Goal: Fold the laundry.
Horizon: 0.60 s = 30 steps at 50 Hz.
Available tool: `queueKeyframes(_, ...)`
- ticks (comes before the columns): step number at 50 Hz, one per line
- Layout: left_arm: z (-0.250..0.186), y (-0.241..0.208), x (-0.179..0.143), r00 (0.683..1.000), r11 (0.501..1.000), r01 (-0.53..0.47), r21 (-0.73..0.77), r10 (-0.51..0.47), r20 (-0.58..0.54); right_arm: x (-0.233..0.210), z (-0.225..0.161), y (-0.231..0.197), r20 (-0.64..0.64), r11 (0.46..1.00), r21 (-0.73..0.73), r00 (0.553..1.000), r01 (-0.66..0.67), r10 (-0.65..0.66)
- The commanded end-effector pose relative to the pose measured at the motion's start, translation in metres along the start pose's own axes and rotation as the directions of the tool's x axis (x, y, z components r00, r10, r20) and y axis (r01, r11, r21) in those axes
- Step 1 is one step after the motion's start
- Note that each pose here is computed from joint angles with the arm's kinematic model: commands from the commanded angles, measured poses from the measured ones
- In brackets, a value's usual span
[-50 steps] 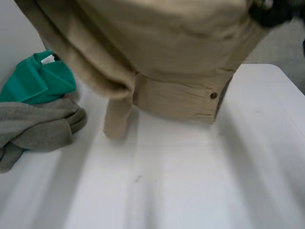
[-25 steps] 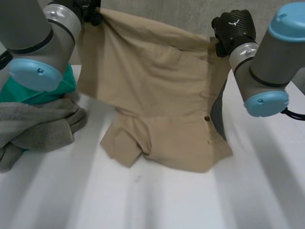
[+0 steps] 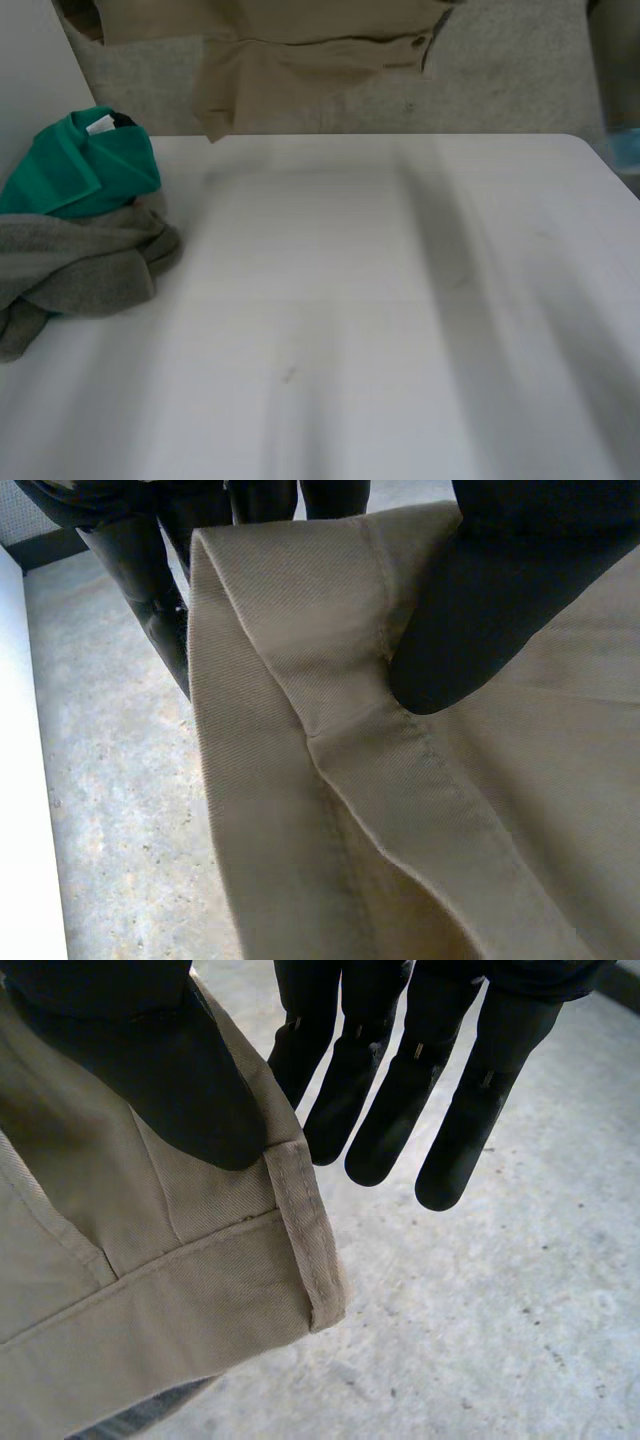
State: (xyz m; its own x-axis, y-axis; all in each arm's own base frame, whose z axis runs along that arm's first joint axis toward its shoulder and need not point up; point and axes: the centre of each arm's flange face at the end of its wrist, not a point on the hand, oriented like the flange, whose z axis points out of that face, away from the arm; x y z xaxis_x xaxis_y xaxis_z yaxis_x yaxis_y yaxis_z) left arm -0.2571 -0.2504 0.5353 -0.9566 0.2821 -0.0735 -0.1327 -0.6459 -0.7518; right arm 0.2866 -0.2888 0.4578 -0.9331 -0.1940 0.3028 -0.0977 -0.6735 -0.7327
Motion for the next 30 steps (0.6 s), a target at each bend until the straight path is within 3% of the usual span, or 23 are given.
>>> queueKeyframes(1,-0.018,-0.025,-0.005,1.000,0.999,-0.002,0.040,0.003,-0.008,0.008,-0.015,-0.022,0.015,1.000,-0.014,1.000,0.013,-0.013)
queueKeyframes(8,-0.020,-0.048,-0.014,1.000,0.996,-0.005,0.090,0.004,0.013,0.009,-0.016,-0.044,0.021,0.999,0.040,1.000,-0.006,0.005)
queueKeyframes(12,-0.010,-0.022,-0.013,1.000,0.999,-0.017,0.035,0.017,0.013,0.003,-0.014,-0.030,0.040,1.000,0.000,0.999,-0.004,0.004)
queueKeyframes(19,0.000,0.091,-0.008,0.999,0.978,-0.047,-0.202,0.047,-0.007,-0.028,-0.023,0.054,0.115,0.977,-0.214,0.993,0.014,0.011)
queueKeyframes(23,-0.006,0.165,-0.001,0.998,0.942,-0.058,-0.329,0.049,-0.036,-0.044,-0.036,0.109,0.152,0.942,-0.333,0.988,0.030,0.022)
queueKeyframes(25,-0.016,0.223,0.005,0.997,0.911,-0.067,-0.407,0.046,-0.061,-0.060,-0.051,0.151,0.183,0.911,-0.411,0.983,0.046,0.032)
queueKeyframes(30,-0.034,0.296,0.018,0.993,0.878,-0.084,-0.471,0.035,-0.112,-0.082,-0.064,0.208,0.180,0.892,-0.449,0.983,0.057,0.028)
